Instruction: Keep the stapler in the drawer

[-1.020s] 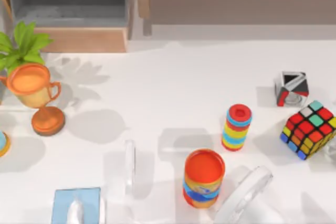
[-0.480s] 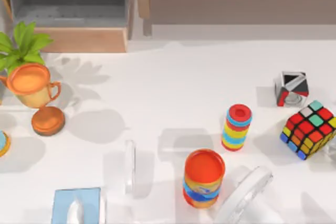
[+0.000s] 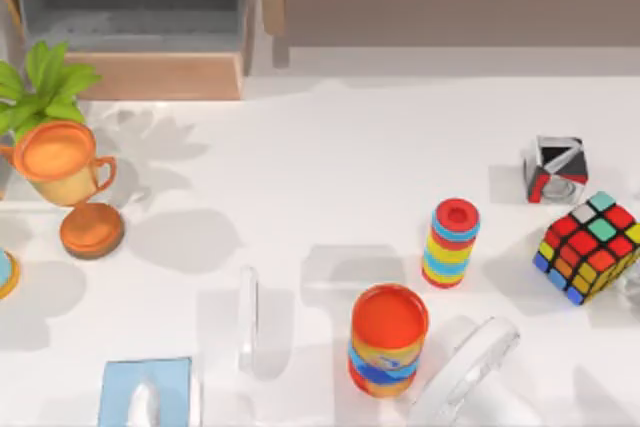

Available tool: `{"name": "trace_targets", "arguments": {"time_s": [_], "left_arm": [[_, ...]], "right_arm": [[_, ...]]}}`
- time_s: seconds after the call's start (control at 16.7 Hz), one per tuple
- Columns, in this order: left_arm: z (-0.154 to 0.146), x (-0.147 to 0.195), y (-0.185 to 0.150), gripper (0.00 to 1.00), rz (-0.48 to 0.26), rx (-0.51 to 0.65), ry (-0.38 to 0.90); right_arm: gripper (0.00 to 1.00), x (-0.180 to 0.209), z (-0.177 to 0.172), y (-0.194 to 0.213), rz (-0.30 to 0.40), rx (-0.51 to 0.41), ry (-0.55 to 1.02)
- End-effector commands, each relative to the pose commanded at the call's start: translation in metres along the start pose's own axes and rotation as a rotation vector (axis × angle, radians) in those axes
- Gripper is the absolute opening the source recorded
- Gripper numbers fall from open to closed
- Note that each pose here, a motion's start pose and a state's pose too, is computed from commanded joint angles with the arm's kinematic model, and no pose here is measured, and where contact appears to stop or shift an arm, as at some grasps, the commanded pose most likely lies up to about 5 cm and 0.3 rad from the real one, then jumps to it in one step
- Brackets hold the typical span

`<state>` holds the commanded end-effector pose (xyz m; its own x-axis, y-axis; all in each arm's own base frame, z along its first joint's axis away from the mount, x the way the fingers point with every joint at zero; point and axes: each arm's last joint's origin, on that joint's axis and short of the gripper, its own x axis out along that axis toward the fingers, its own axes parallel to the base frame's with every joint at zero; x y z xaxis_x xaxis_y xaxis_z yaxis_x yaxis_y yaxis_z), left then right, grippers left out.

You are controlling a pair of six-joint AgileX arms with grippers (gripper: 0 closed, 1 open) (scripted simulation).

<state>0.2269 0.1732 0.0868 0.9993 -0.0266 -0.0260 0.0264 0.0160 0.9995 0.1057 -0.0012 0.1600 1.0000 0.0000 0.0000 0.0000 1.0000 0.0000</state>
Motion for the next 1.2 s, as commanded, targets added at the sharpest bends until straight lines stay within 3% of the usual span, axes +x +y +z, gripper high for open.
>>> {"name": "trace_targets", "arguments": {"time_s": [0.18, 0.42, 0.72, 0.96, 1.2], "left_arm": [[-0.004, 0.0, 0.007, 1.0, 0.017, -0.005, 0.02], [-0.018, 0.001, 0.043, 1.0, 0.093, -0.077, 0.101], [-0.01, 0.029, 0.096, 1.0, 0.143, -0.378, 0.107], [0.032, 0.071, 0.127, 1.0, 0.051, -0.766, 0.044], [0.106, 0.108, 0.143, 1.0, -0.185, -1.176, 0.024]], "right_arm": [[1.0, 0.0, 0.0, 0.0, 0.0, 0.0, 0.0], [1.0, 0.0, 0.0, 0.0, 0.0, 0.0, 0.0], [1.0, 0.0, 0.0, 0.0, 0.0, 0.0, 0.0], [1.0, 0.0, 0.0, 0.0, 0.0, 0.0, 0.0], [1.0, 0.0, 0.0, 0.0, 0.0, 0.0, 0.0]]}}
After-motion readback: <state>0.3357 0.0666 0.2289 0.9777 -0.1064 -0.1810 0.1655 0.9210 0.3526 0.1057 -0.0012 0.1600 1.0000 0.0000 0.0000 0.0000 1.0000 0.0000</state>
